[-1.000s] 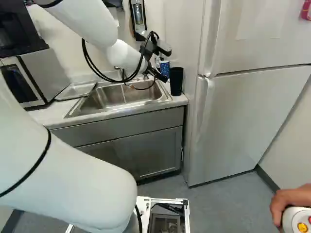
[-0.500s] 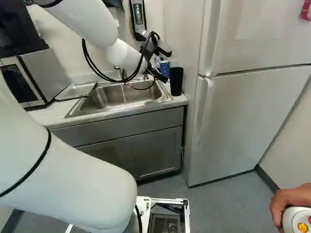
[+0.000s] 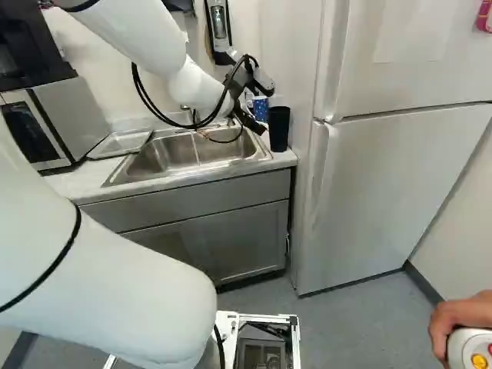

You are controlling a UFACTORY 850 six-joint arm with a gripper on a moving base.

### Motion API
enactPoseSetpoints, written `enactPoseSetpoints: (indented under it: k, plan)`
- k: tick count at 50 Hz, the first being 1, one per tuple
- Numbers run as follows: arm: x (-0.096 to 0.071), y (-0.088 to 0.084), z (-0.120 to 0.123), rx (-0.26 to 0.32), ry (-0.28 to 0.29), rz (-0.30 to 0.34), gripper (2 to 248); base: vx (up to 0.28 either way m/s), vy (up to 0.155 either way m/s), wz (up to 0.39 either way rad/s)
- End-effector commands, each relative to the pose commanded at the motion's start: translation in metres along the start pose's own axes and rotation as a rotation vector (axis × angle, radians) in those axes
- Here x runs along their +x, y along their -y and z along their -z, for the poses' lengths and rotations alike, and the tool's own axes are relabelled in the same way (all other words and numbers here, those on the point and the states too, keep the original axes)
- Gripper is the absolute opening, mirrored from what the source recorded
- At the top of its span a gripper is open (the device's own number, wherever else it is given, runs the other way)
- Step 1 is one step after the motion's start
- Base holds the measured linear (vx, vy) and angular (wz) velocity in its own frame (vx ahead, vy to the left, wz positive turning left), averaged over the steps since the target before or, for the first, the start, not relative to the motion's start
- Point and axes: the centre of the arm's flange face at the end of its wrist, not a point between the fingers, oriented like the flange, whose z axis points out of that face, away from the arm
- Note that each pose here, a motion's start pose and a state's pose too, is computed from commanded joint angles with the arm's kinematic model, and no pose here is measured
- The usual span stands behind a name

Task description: Rinse the cup and place it in the tray

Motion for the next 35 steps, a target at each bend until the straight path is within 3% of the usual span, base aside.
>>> enactPoseSetpoints:
  k: [35]
  plan:
    - [-0.0006,-0.0046,0.0001,-0.051,0.009,0.114,247,0.000,0.000,0.000]
